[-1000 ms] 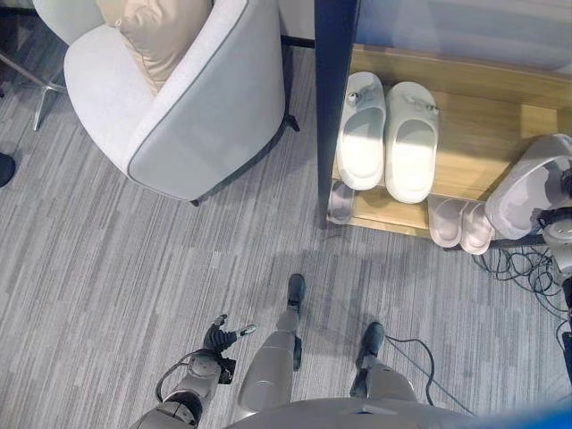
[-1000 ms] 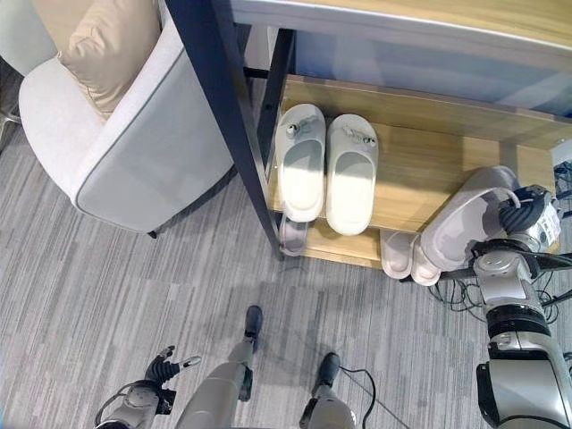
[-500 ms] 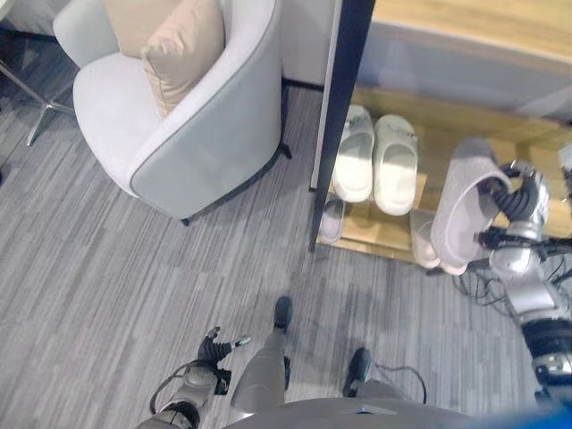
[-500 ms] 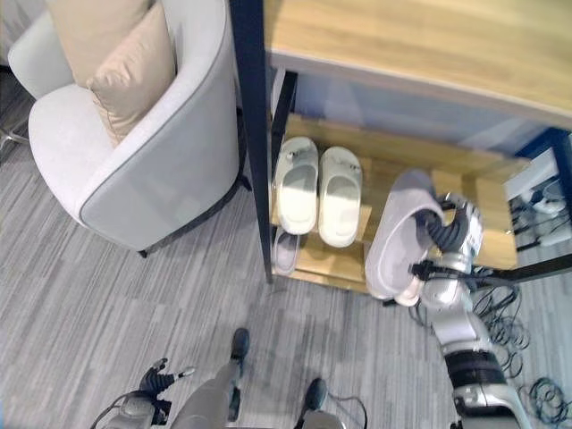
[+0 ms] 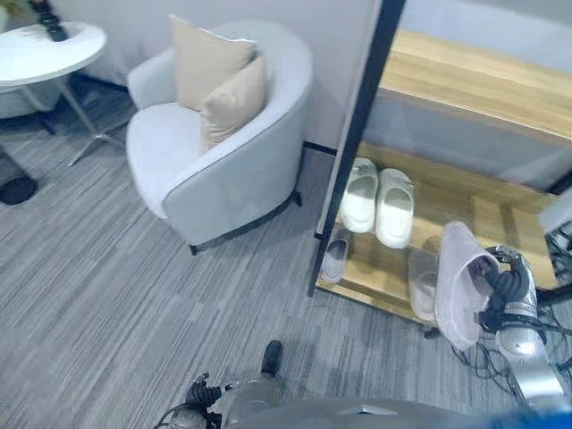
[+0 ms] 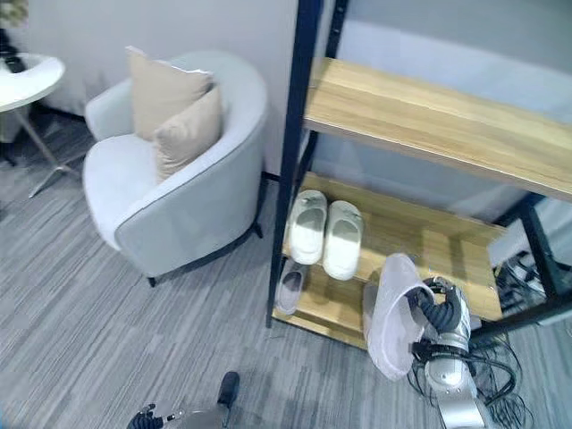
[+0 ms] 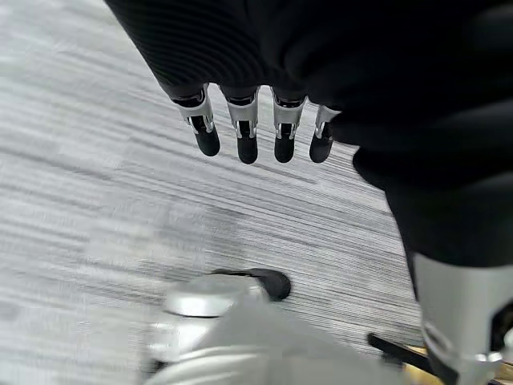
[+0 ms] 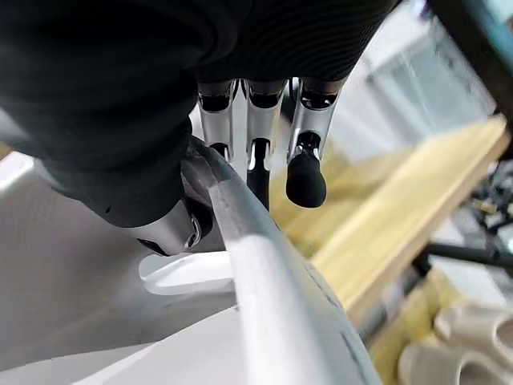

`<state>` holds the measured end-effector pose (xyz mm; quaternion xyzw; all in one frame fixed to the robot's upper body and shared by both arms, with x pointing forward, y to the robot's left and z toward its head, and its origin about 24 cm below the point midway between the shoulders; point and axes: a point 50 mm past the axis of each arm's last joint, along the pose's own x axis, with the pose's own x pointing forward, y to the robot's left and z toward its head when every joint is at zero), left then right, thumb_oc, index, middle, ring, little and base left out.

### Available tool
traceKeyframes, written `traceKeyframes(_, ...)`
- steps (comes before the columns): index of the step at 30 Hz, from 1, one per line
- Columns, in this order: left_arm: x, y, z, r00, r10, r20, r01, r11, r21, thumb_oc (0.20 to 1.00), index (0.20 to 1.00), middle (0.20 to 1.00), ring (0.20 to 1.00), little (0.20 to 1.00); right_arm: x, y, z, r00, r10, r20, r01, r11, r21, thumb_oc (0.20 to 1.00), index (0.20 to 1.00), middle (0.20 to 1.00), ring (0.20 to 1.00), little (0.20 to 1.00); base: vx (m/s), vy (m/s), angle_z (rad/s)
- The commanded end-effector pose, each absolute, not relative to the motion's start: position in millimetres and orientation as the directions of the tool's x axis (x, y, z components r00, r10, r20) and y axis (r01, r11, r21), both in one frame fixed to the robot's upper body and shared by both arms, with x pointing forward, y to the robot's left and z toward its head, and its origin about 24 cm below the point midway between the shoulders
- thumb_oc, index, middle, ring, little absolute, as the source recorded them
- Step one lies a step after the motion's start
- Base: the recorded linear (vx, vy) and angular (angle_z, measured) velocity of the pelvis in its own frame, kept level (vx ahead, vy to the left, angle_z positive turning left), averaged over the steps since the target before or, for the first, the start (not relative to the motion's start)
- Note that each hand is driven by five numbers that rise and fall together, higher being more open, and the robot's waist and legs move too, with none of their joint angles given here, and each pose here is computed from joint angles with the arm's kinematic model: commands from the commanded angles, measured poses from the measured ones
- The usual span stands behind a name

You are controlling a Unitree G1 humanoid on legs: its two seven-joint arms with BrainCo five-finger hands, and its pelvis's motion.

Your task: Arrange the slippers neatly on the shoe rack.

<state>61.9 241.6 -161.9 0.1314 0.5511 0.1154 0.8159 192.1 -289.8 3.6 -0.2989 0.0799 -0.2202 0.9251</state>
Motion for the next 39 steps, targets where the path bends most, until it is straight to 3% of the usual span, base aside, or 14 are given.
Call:
traceKeyframes(1,65.8,246.0,-161.7,0.356,0.348,-0.867,-0.031,0.932,0.361,1.0,1.0,1.0,1.0,1.0,213.1,-284.4,38.7,0.909,-0.391,0.141,0.407,0.769,-0.492,0.2,0.2,0.2,0.2,0.2,0.05,0.242,-0.65)
traceKeyframes(11,74.9,264.6,-152.5,0.428,0.363,-0.828,-0.002,0.916,0.401,1.0,1.0,1.0,1.0,1.0,201.8,-257.3,-3.2,0.951,-0.302,-0.06,0.245,0.861,-0.446,0.2,0.2,0.2,0.2,0.2,0.0,0.19,-0.27)
traceKeyframes(13,66.7,259.3,-158.6,0.351,0.349,-0.869,0.056,0.918,0.392,1.0,1.0,1.0,1.0,1.0,205.3,-246.0,-6.1,0.961,-0.267,-0.068,0.212,0.873,-0.44,0.2,0.2,0.2,0.2,0.2,-0.05,-0.123,0.17)
traceKeyframes(15,70.9,260.2,-157.4,0.365,0.367,-0.856,0.044,0.911,0.41,1.0,1.0,1.0,1.0,1.0,199.2,-243.1,-13.8,0.966,-0.234,-0.113,0.161,0.878,-0.451,0.2,0.2,0.2,0.2,0.2,0.03,-0.182,0.77)
traceKeyframes(21,85.2,243.1,-157.2,0.438,0.348,-0.829,0.009,0.92,0.391,1.0,1.0,1.0,1.0,1.0,196.5,-262.2,-24.4,0.93,-0.34,-0.138,0.216,0.813,-0.541,0.2,0.2,0.2,0.2,0.2,-0.04,-0.136,0.26)
traceKeyframes(28,87.4,238.4,-156.7,0.459,0.353,-0.815,-0.006,0.919,0.395,1.0,1.0,1.0,1.0,1.0,200.2,-277.6,-25.5,0.899,-0.423,-0.112,0.263,0.727,-0.634,0.2,0.2,0.2,0.2,0.2,-0.09,-0.017,-0.19)
traceKeyframes(31,120.3,250.9,-143.0,0.553,0.376,-0.743,-0.033,0.901,0.432,1.0,1.0,1.0,1.0,1.0,212.5,-274.5,-21.5,0.913,-0.397,-0.095,0.249,0.726,-0.641,0.2,0.2,0.2,0.2,0.2,-0.16,-0.114,-0.38)
traceKeyframes(39,166.3,252.1,-117.7,0.712,0.369,-0.597,-0.1,0.895,0.435,1.0,1.0,1.0,1.0,1.0,244.9,-284.2,11.5,0.918,-0.392,0.054,0.329,0.68,-0.655,0.2,0.2,0.2,0.2,0.2,-0.07,-0.055,-0.05)
